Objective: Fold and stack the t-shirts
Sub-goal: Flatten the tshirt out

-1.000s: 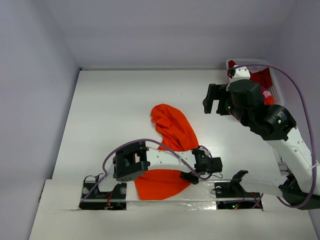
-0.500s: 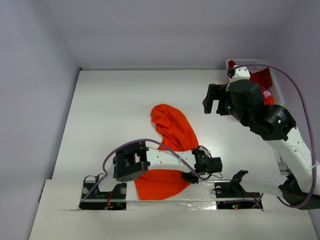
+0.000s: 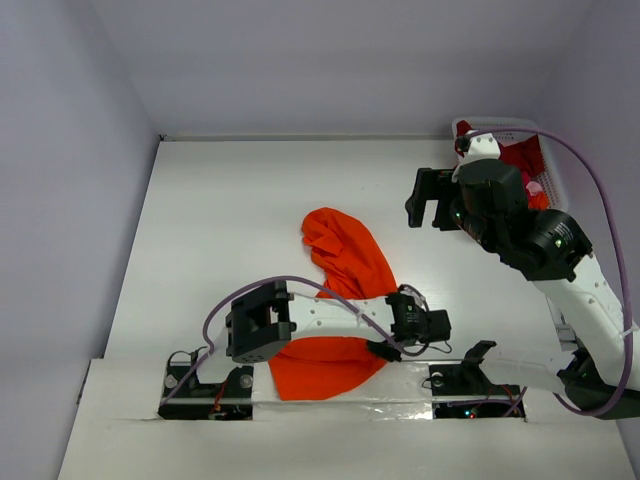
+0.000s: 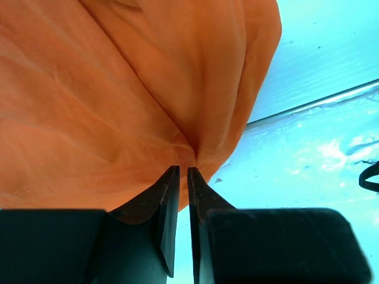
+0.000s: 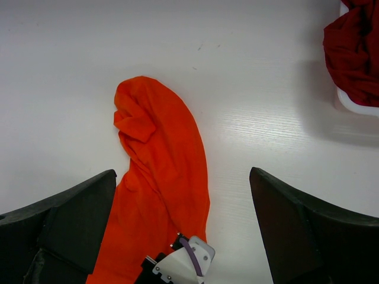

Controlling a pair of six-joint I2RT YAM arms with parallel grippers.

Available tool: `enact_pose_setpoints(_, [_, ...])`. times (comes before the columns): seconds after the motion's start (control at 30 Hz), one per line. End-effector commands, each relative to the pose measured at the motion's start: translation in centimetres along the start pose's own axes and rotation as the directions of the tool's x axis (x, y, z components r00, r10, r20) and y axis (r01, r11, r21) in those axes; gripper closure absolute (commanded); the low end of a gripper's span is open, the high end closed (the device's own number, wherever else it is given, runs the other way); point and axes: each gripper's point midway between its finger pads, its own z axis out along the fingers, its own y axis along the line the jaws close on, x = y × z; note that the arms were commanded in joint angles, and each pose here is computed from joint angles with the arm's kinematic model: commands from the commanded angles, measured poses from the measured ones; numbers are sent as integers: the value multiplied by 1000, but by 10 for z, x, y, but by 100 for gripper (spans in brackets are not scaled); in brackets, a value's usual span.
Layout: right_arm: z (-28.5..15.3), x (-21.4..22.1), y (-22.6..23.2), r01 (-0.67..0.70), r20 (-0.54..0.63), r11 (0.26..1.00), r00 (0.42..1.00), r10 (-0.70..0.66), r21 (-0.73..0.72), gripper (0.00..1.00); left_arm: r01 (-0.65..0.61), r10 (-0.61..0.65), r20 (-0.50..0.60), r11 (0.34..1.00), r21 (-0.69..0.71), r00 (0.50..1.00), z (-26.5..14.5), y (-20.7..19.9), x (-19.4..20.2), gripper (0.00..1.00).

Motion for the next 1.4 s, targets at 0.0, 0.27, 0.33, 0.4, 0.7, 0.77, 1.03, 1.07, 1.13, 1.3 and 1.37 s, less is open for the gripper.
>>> enact_pose_setpoints(0.0, [-4, -13, 4, -18, 55, 999, 998, 19, -29, 0, 21, -20, 21, 999, -31, 1000, -12, 11, -8, 91])
enact_pose_setpoints(0.27, [-1, -10, 4, -19, 51, 999, 998, 20, -27, 0, 73, -72, 21, 997, -40, 997, -11, 27, -5, 100])
enact_pose_setpoints(0.33, [0, -9, 6, -18, 49, 999, 999, 20, -32, 0, 81, -80, 18, 996, -44, 997, -11, 32, -5, 100])
enact_pose_setpoints(0.4, [0, -10, 6, -18, 51, 999, 999, 20, -35, 0, 75, -74, 15, 996, -42, 997, -12, 33, -5, 88])
enact_pose_setpoints(0.7, [-1, -12, 6, -16, 54, 999, 998, 18, -35, 0, 71, -71, 34, 997, -2, 997, -23, 21, -16, 65])
enact_pose_setpoints(0.77, [-1, -12, 6, -17, 55, 999, 998, 18, -32, 0, 52, -52, 25, 999, 8, 998, -22, 17, -16, 67])
enact_pose_setpoints(1.03, [-1, -13, 6, -17, 59, 999, 998, 18, -30, 0, 21, -20, -12, 999, 33, 1000, -18, 9, -11, 73])
enact_pose_setpoints(1.07, [0, -13, 6, -15, 57, 999, 998, 17, -29, 0, 19, -19, -14, 999, 35, 1000, -18, 9, -11, 73])
enact_pose_setpoints(1.13, [0, -12, 5, -15, 56, 1000, 998, 16, -27, 0, 15, -14, -25, 999, 33, 1000, -16, 9, -8, 73])
enact_pose_setpoints(1.3, [0, -12, 5, -15, 56, 1000, 998, 16, -27, 0, 2, 0, -48, 999, 46, 999, -12, 7, 2, 73])
enact_pose_setpoints(1.37, [0, -12, 5, -15, 57, 1000, 998, 17, -28, 0, -3, 6, -57, 998, 57, 998, -11, 5, 4, 73])
